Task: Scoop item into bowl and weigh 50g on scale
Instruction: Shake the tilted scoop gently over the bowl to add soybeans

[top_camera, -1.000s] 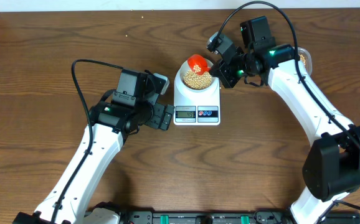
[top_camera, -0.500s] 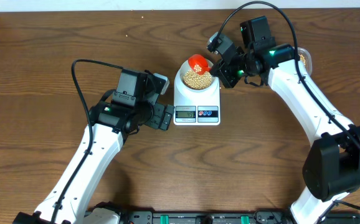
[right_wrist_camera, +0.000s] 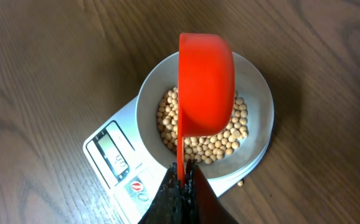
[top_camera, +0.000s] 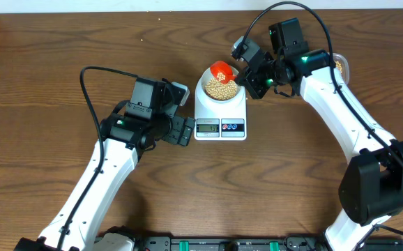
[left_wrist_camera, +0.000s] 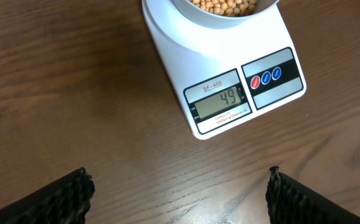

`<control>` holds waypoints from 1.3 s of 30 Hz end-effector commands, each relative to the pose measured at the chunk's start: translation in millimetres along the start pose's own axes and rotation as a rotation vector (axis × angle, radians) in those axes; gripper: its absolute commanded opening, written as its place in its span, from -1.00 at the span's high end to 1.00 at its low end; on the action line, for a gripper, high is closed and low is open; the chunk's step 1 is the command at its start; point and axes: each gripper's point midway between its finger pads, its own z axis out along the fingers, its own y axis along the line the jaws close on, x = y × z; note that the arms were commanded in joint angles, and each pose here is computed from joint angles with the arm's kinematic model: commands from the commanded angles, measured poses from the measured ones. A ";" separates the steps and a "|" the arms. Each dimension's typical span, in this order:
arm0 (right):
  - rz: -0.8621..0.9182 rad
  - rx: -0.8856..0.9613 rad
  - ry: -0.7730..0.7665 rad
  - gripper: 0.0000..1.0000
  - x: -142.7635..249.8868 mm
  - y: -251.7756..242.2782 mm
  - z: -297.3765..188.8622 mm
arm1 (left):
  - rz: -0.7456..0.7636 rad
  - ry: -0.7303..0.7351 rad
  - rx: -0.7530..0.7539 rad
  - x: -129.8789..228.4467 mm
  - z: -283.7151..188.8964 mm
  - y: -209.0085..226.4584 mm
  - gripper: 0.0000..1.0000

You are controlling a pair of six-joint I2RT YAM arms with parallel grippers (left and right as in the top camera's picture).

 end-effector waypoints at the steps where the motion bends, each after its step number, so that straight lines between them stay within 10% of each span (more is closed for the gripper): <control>1: -0.039 0.020 -0.035 0.98 -13.0 -1.1 -12.3 | -0.001 0.005 0.007 1.8 1.2 -0.2 -0.82; 39: -0.106 0.043 -0.019 0.98 -11.0 -3.8 -11.6 | -0.001 0.005 0.007 1.7 1.2 -0.2 -0.82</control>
